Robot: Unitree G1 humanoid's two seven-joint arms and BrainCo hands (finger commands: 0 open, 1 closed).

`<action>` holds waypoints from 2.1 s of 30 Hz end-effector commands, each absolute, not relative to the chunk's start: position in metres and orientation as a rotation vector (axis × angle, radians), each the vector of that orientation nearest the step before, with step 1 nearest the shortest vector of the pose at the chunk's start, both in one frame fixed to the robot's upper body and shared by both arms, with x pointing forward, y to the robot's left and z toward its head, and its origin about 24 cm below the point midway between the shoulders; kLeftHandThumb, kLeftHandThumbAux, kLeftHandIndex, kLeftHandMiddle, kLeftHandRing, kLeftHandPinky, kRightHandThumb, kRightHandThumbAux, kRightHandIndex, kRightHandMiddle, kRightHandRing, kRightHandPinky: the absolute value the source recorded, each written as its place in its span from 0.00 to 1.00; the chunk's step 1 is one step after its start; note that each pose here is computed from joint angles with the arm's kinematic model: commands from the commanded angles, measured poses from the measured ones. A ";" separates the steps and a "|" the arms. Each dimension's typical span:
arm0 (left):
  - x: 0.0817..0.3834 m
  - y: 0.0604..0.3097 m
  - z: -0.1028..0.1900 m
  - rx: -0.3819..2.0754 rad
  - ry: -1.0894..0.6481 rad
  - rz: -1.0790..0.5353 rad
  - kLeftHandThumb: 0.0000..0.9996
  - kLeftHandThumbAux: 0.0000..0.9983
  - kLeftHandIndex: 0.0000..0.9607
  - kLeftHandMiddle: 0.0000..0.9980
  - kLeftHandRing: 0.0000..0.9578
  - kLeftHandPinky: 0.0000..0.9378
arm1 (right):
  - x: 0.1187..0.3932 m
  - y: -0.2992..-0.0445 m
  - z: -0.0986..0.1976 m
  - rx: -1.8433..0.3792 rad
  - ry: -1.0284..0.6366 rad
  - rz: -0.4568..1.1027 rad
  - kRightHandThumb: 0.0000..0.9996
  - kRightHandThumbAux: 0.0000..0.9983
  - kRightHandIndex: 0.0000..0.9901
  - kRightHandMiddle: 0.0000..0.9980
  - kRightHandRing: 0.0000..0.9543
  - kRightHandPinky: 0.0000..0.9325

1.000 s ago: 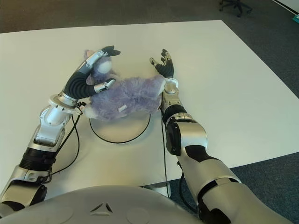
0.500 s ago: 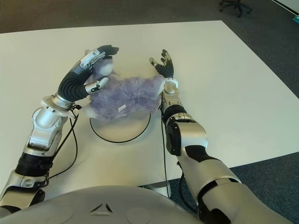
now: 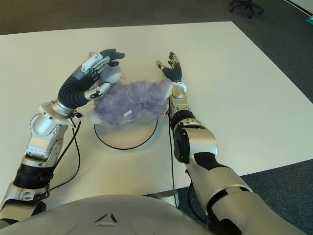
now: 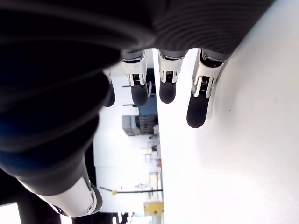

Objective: Put the doll into the plate.

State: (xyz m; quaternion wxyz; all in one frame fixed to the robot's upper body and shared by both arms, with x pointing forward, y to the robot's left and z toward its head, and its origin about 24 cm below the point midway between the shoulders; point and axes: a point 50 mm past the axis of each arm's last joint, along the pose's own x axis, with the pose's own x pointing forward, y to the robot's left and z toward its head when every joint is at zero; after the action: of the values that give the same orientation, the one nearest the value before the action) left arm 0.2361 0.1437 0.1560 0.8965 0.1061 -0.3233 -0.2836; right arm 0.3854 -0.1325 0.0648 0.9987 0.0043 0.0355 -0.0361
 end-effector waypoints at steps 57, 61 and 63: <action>0.252 0.205 0.174 0.175 -0.707 -0.293 0.11 0.37 0.01 0.15 0.17 0.19 | 0.371 -0.133 0.031 0.023 0.222 -0.076 0.40 0.78 0.07 0.01 0.00 0.00; 0.264 0.209 0.175 0.091 -0.647 -0.262 0.16 0.50 0.05 0.19 0.21 0.27 | 0.371 -0.133 0.031 0.020 0.223 -0.077 0.37 0.78 0.07 0.00 0.00 0.00; 0.270 0.212 0.173 0.053 -0.625 -0.229 0.17 0.55 0.05 0.19 0.23 0.29 | 0.371 -0.133 0.031 0.020 0.223 -0.076 0.36 0.78 0.06 0.00 0.00 0.00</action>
State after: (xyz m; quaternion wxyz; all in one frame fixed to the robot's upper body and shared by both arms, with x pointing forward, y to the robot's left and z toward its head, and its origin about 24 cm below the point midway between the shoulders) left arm 0.2599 0.2066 0.1748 0.9338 0.0553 -0.3270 -0.1342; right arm 0.3854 -0.1341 0.0646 0.9986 0.0075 0.0361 -0.0368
